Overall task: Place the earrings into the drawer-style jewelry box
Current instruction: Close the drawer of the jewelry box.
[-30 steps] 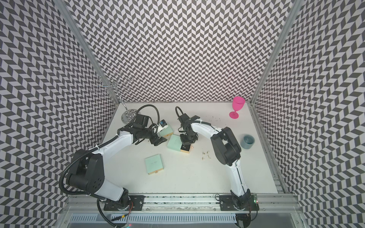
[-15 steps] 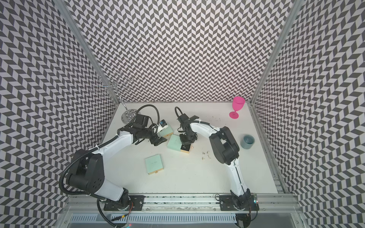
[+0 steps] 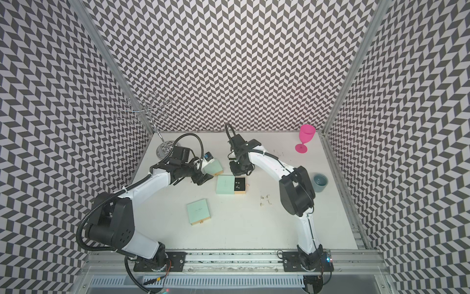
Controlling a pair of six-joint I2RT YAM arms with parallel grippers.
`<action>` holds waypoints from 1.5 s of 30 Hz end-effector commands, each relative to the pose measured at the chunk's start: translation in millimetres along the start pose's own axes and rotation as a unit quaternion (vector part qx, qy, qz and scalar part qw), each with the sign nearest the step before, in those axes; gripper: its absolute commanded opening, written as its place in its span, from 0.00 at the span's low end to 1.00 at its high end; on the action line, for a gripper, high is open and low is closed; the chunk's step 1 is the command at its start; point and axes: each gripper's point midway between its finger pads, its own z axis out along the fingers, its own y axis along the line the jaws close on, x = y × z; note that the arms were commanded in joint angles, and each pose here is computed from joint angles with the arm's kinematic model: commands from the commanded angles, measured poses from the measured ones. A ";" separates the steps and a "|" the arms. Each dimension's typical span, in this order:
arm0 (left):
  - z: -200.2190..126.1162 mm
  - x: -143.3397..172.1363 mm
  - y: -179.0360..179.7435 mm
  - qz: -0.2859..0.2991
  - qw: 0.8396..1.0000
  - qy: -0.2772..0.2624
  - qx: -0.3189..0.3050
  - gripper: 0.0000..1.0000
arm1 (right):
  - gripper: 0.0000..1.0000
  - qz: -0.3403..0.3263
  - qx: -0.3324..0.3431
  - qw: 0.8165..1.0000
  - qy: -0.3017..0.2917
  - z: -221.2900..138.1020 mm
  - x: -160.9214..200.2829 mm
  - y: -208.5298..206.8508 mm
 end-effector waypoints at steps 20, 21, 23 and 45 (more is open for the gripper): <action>50.3 65.9 -20.7 0.020 0.993 0.116 0.025 0.65 | 0.10 0.111 -0.047 0.993 0.011 30.0 43.9 -62.6; 52.7 65.5 -21.8 0.018 0.993 0.114 0.030 0.65 | 0.10 0.110 -0.050 0.993 0.013 32.8 44.5 -61.8; 57.0 60.4 -21.5 0.016 0.993 0.108 0.037 0.66 | 0.10 0.108 -0.055 0.993 0.016 37.2 45.6 -58.5; 77.3 29.1 -48.9 0.027 0.990 0.084 0.111 0.65 | 0.10 0.070 -0.080 0.994 0.033 54.0 36.3 -17.9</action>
